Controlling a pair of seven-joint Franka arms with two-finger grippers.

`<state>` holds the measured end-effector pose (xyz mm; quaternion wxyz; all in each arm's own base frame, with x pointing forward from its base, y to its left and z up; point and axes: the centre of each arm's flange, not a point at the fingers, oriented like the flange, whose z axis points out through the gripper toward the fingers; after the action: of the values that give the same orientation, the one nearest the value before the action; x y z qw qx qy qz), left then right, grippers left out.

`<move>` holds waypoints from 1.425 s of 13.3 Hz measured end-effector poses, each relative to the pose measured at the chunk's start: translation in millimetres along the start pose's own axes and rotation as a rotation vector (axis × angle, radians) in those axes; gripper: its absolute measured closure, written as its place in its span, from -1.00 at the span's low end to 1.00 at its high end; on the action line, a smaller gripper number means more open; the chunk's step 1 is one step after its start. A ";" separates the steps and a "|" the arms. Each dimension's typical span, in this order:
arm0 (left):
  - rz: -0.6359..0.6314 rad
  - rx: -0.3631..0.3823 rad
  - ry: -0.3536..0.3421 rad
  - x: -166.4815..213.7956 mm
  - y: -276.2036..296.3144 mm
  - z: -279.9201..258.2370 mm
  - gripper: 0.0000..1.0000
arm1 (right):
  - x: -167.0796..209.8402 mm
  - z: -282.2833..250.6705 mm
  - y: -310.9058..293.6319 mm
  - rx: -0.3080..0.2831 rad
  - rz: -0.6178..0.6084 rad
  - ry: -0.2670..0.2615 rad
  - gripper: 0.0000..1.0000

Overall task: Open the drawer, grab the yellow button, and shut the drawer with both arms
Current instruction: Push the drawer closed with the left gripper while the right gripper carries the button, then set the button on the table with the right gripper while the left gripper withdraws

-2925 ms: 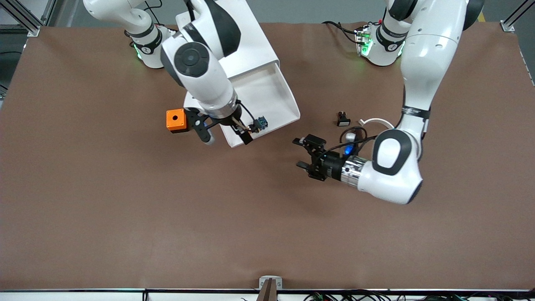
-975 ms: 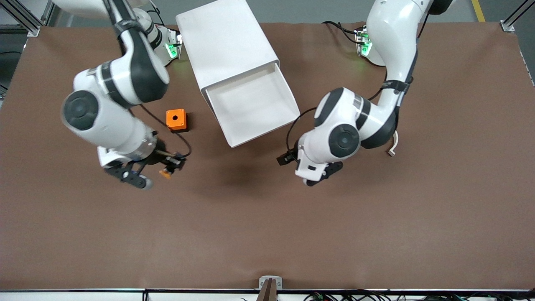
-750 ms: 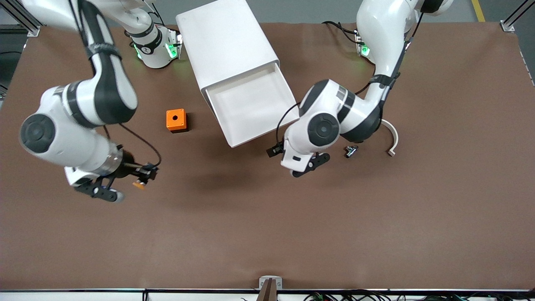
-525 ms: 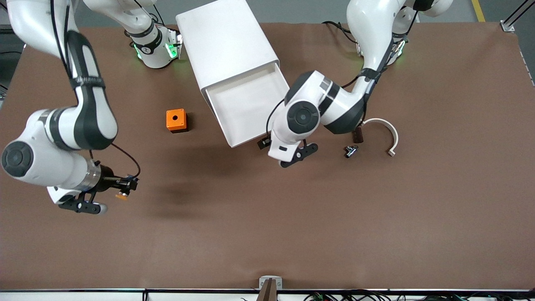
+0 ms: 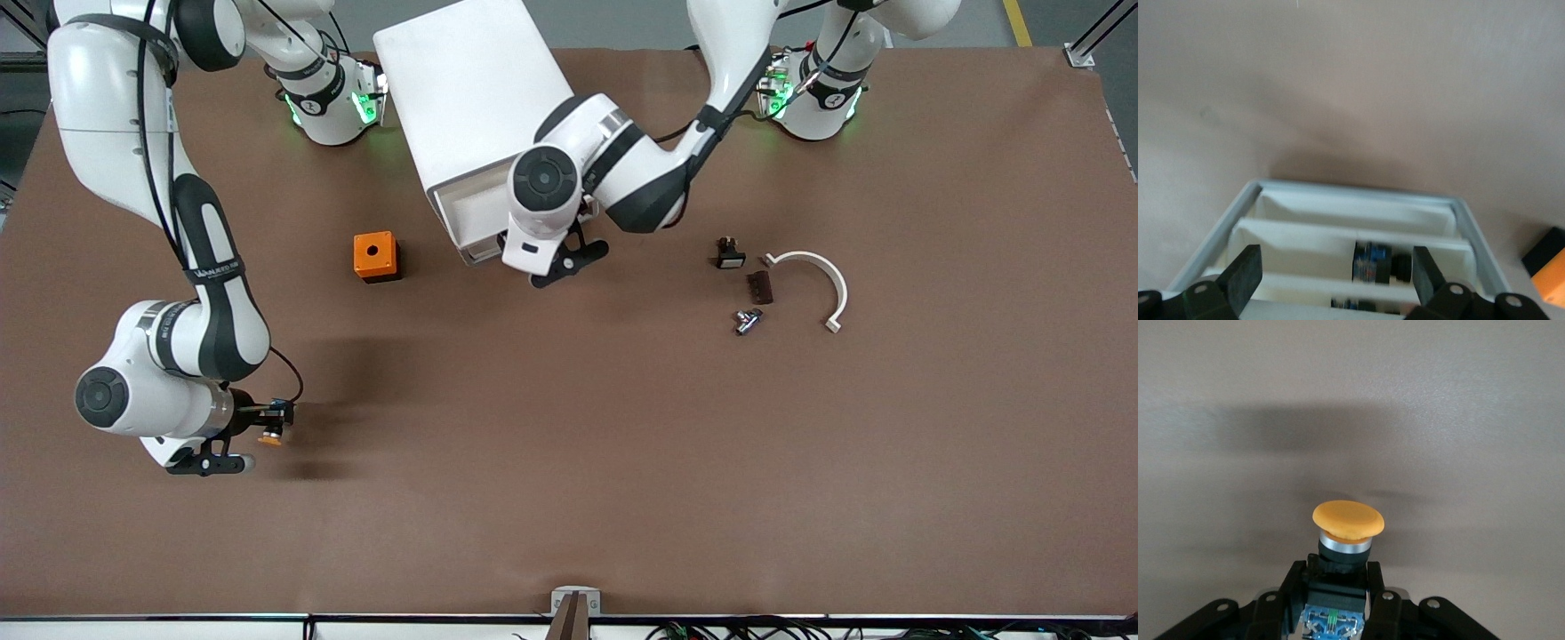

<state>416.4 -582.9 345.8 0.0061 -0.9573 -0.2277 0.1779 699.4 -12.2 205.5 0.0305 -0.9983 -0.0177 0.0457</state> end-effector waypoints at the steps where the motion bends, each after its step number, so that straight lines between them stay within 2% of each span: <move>1: -0.001 0.013 -0.004 -15.3 1.9 7.4 -0.99 | 0.5 9.1 2.3 -0.002 -0.018 0.000 0.17; 3: 0.003 0.032 -0.019 -37.7 3.4 18.8 -0.99 | 1.0 18.9 4.7 -0.004 -0.035 -0.001 0.17; 5: 0.002 0.038 -0.025 -43.3 3.5 22.3 -0.99 | 2.2 17.5 3.4 -0.003 -0.039 0.002 0.16; 6: 0.003 0.039 -0.026 -44.0 3.5 22.7 -0.99 | 2.6 17.3 1.9 -0.002 -0.041 0.003 0.03; 9: -0.009 0.036 -0.025 -40.5 3.1 21.0 -0.99 | 6.0 11.9 -0.2 -0.001 -0.047 0.015 -0.62; 10: -0.034 0.024 -0.014 -28.9 1.5 13.4 -0.99 | 8.0 6.8 -0.7 -0.002 -0.052 0.025 -0.85; 11: -0.064 0.004 0.013 -6.2 -2.7 -2.4 -0.99 | 10.7 -3.3 -1.5 -0.003 -0.057 0.042 -1.00; 13: -0.148 -0.054 0.101 63.3 -26.4 -58.7 -0.99 | 11.4 -40.2 -3.6 0.001 -0.060 0.070 -1.00; 16: -0.265 -0.129 0.203 170.8 -95.4 -151.1 -0.99 | 0.2 -129.0 -8.2 0.014 -0.065 0.128 -1.00; 19: -0.241 -0.139 0.226 244.9 -181.2 -218.2 -0.99 | -25.9 -209.1 -15.8 0.034 -0.054 0.145 -1.00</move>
<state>616.8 -298.0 484.2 -0.0131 -0.9352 -0.3503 0.0510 692.5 -9.8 416.7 0.0498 -0.9975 -0.0415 -0.0275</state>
